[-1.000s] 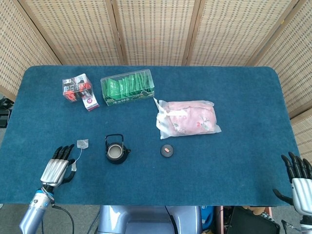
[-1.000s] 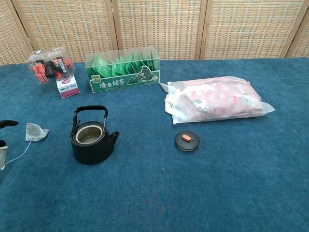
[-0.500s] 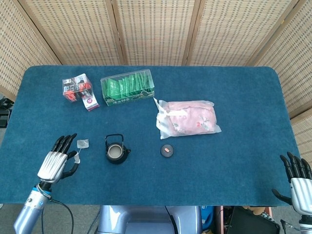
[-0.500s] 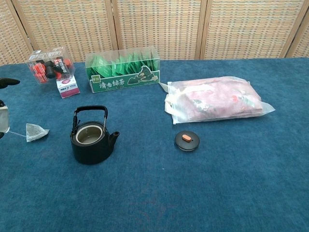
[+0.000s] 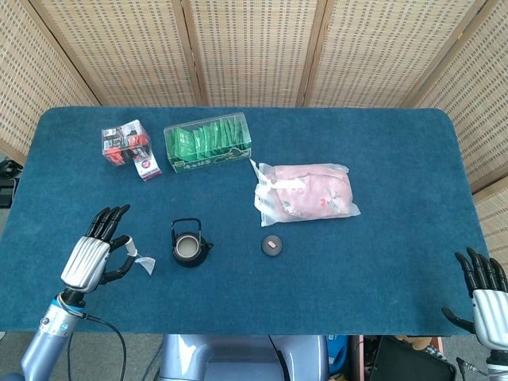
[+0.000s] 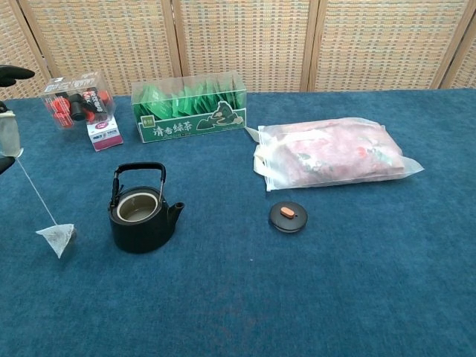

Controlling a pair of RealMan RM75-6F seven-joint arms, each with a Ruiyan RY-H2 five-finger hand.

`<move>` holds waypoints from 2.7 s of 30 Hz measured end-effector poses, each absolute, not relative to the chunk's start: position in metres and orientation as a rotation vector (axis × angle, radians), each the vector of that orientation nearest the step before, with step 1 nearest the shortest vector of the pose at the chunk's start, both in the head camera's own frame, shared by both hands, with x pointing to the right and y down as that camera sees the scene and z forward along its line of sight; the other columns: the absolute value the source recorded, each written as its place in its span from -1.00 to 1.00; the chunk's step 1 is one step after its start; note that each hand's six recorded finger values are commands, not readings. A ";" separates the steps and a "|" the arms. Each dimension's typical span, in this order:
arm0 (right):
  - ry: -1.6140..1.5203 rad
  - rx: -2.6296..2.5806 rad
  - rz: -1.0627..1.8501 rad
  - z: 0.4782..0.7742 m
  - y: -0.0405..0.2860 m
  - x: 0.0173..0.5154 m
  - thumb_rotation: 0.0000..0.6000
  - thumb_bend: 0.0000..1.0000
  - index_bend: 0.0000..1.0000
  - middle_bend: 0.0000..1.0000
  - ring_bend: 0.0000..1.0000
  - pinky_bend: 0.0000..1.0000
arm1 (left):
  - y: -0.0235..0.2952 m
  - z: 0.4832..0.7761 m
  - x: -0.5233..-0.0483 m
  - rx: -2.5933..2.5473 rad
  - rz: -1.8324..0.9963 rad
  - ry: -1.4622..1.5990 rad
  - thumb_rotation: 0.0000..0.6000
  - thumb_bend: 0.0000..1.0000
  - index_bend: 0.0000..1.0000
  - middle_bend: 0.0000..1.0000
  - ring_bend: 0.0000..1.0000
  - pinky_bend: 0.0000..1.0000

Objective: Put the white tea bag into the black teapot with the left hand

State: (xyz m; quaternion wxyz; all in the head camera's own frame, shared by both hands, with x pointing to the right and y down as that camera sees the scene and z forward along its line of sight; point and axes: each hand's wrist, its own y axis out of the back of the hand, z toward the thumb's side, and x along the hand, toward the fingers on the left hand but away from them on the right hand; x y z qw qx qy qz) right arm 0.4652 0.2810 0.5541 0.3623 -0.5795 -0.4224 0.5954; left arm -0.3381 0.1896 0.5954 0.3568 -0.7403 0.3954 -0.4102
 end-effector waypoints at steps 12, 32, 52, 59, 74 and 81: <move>-1.089 -1.496 1.532 0.555 0.282 0.464 1.00 -0.80 -0.94 -0.88 -1.00 -1.00 | 0.171 0.572 -0.300 -1.946 -0.892 0.975 1.00 -0.16 0.22 -0.94 -1.00 -1.00; -1.096 -1.492 1.547 0.556 0.284 0.469 1.00 -0.80 -0.94 -0.88 -1.00 -1.00 | 0.135 0.572 -0.269 -1.921 -0.847 0.966 1.00 -0.16 0.22 -0.93 -1.00 -1.00; -1.096 -1.489 1.556 0.556 0.285 0.470 1.00 -0.80 -0.94 -0.88 -1.00 -1.00 | 0.165 0.603 -0.275 -1.972 -0.984 0.778 1.00 -0.16 0.22 -0.93 -1.00 -1.00; -1.097 -1.486 1.557 0.555 0.286 0.471 1.00 -0.80 -0.94 -0.88 -1.00 -1.00 | 0.181 0.607 -0.286 -1.939 -1.030 0.726 1.00 -0.17 0.22 -0.93 -1.00 -1.00; -1.093 -1.491 1.546 0.554 0.284 0.468 1.00 -0.80 -0.94 -0.88 -1.00 -1.00 | 0.225 0.628 -0.320 -1.836 -1.182 0.635 1.00 -0.16 0.17 -0.97 -1.00 -1.00; -1.091 -1.493 1.544 0.554 0.284 0.467 1.00 -0.80 -0.94 -0.87 -1.00 -1.00 | 0.235 0.636 -0.323 -1.848 -1.247 0.580 1.00 -0.17 -0.11 -1.00 -1.00 -1.00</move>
